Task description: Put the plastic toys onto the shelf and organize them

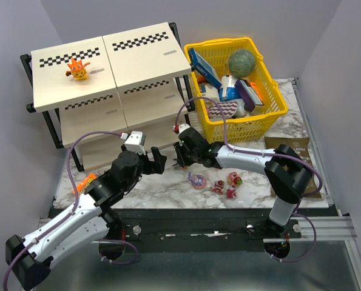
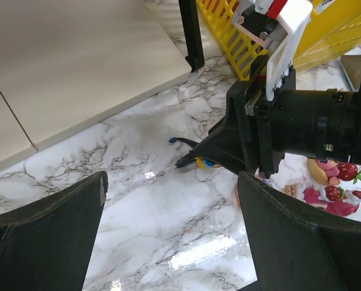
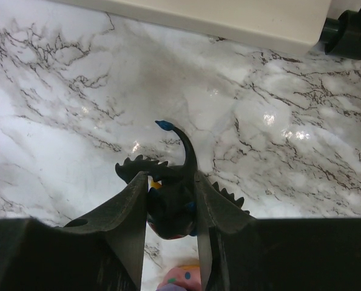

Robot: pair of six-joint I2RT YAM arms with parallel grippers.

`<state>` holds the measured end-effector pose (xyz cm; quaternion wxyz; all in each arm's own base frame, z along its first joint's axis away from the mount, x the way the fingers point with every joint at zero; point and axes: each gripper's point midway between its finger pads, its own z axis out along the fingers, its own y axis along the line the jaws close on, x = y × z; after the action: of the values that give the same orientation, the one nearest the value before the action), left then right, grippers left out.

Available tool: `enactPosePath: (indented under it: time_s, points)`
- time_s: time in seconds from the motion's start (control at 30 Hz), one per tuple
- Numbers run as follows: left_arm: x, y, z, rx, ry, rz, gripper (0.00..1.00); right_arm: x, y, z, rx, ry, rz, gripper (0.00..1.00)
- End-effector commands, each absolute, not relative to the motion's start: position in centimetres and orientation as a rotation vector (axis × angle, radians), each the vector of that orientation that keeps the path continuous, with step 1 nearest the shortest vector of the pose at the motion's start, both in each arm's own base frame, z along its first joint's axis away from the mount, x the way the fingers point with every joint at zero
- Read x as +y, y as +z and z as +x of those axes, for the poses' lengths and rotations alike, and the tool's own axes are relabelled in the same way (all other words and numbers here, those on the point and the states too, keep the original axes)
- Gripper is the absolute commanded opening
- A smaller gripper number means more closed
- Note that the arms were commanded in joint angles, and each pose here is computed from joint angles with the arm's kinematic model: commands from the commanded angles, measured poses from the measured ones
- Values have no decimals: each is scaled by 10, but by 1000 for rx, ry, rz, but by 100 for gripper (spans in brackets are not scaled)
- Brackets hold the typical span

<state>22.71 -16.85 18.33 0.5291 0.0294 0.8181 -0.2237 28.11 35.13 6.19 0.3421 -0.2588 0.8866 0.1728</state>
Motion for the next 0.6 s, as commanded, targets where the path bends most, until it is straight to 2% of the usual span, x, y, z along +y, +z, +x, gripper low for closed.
enactPosePath:
  time_s: [0.0,0.3,0.57]
  points:
    - [-172,185,225,1960,-536,113,97,359,71,273,2333,493,-705,18]
    - [-193,190,214,1950,-631,290,96,358,109,262,2365,540,-746,17]
    - [-208,201,202,1927,-691,465,87,352,172,249,2408,597,-742,16]
